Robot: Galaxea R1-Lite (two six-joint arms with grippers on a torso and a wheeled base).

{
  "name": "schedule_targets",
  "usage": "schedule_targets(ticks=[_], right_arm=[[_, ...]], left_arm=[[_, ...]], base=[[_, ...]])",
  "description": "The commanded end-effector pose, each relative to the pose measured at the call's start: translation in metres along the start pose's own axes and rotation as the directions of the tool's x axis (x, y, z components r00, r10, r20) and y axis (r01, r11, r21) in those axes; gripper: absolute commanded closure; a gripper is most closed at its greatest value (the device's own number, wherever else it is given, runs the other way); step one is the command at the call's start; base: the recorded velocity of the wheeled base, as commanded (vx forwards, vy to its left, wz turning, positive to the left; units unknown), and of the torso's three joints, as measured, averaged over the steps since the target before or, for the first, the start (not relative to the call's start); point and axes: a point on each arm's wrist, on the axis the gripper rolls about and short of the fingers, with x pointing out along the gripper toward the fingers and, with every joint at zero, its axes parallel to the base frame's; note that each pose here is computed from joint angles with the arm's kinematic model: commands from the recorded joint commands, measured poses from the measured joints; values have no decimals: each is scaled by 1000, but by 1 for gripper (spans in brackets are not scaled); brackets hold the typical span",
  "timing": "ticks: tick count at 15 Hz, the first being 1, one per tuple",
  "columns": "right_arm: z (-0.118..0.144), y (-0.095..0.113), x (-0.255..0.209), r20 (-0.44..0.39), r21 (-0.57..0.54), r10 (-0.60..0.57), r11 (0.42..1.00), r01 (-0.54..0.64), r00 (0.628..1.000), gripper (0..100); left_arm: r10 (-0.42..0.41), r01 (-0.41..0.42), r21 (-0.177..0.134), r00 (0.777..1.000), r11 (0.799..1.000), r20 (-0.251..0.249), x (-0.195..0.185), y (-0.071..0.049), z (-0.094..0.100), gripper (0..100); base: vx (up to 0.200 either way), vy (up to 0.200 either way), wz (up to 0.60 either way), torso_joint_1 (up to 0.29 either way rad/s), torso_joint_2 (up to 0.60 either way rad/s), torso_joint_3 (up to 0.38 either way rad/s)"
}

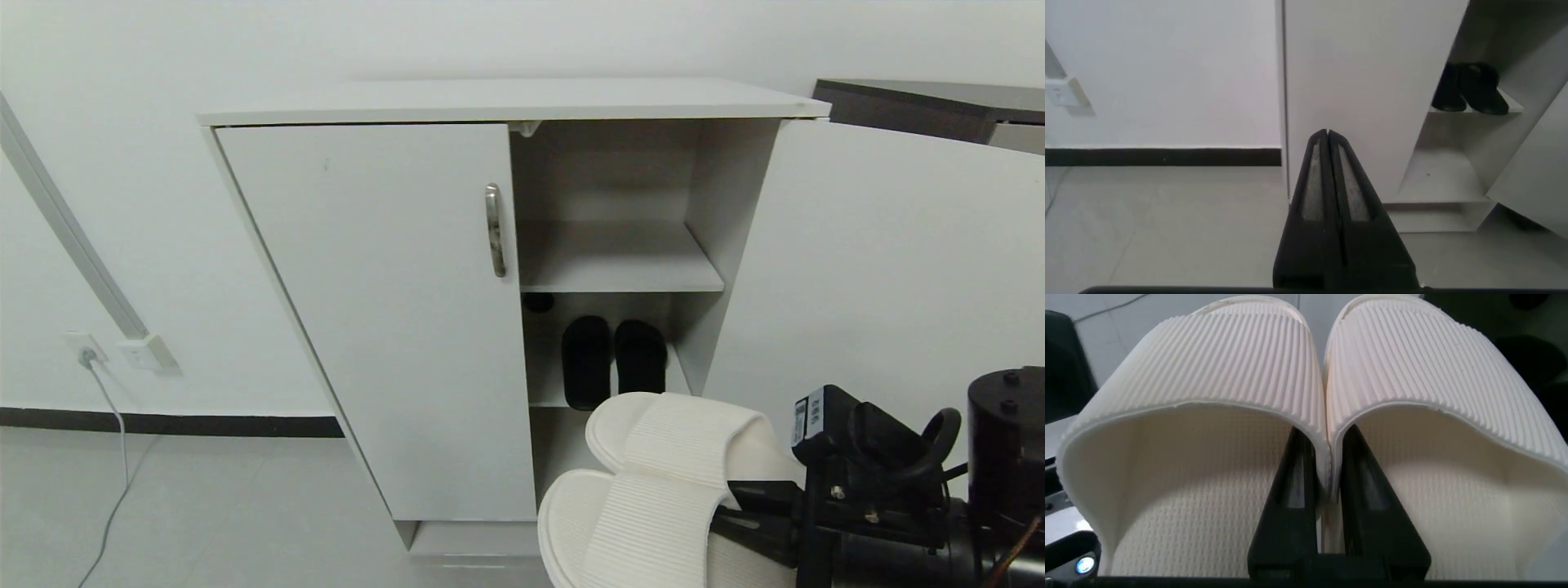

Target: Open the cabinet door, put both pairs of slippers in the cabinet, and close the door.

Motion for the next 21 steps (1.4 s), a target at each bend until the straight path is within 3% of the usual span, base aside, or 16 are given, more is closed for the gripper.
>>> schedule_targets(ticks=[1, 2, 4, 6, 8, 10, 11, 13, 17, 21], right_arm=[[-5, 0, 9, -37, 29, 5, 1000, -4, 999, 100], [-5, 1, 11, -42, 46, 1, 999, 1, 999, 100], [8, 25, 36, -74, 208, -138, 966, 151, 988, 100], [21, 48, 72, -87, 295, -295, 904, 308, 951, 100], [33, 55, 109, -98, 344, -428, 833, 434, 899, 100], [42, 50, 132, -120, 363, -536, 759, 540, 835, 100], [51, 40, 144, -141, 377, -616, 691, 617, 775, 100], [65, 30, 149, -132, 385, -678, 637, 668, 723, 100], [92, -3, 157, -91, 339, -750, 595, 729, 655, 100], [103, -19, 163, -88, 333, -769, 576, 746, 633, 100]], left_arm=[[-1, 1, 0, 1000, 1000, 0, 0, 0, 0, 100], [-1, 1, 0, 1000, 1000, 0, 0, 0, 0, 100], [-1, 1, 0, 1000, 1000, 0, 0, 0, 0, 100], [-3, 3, 0, 1000, 1000, 0, 0, 0, 0, 100], [-1, 1, 2, 1000, 1000, 0, 0, 0, 0, 100], [0, 0, 0, 1000, 1000, 0, 0, 0, 0, 100], [-5, 5, 2, 1000, 1000, 0, 0, 0, 0, 100], [-5, 5, 2, 1000, 1000, 0, 0, 0, 0, 100], [-5, 5, 2, 1000, 1000, 0, 0, 0, 0, 100], [-3, 3, 3, 1000, 1000, 0, 0, 0, 0, 100]], base=[[0, 0, 0, 0, 0, 0], [0, 0, 0, 0, 0, 0], [0, 0, 0, 0, 0, 0], [0, 0, 0, 0, 0, 0], [0, 0, 0, 0, 0, 0], [0, 0, 0, 0, 0, 0], [0, 0, 0, 0, 0, 0], [0, 0, 0, 0, 0, 0], [0, 0, 0, 0, 0, 0], [0, 0, 0, 0, 0, 0]])
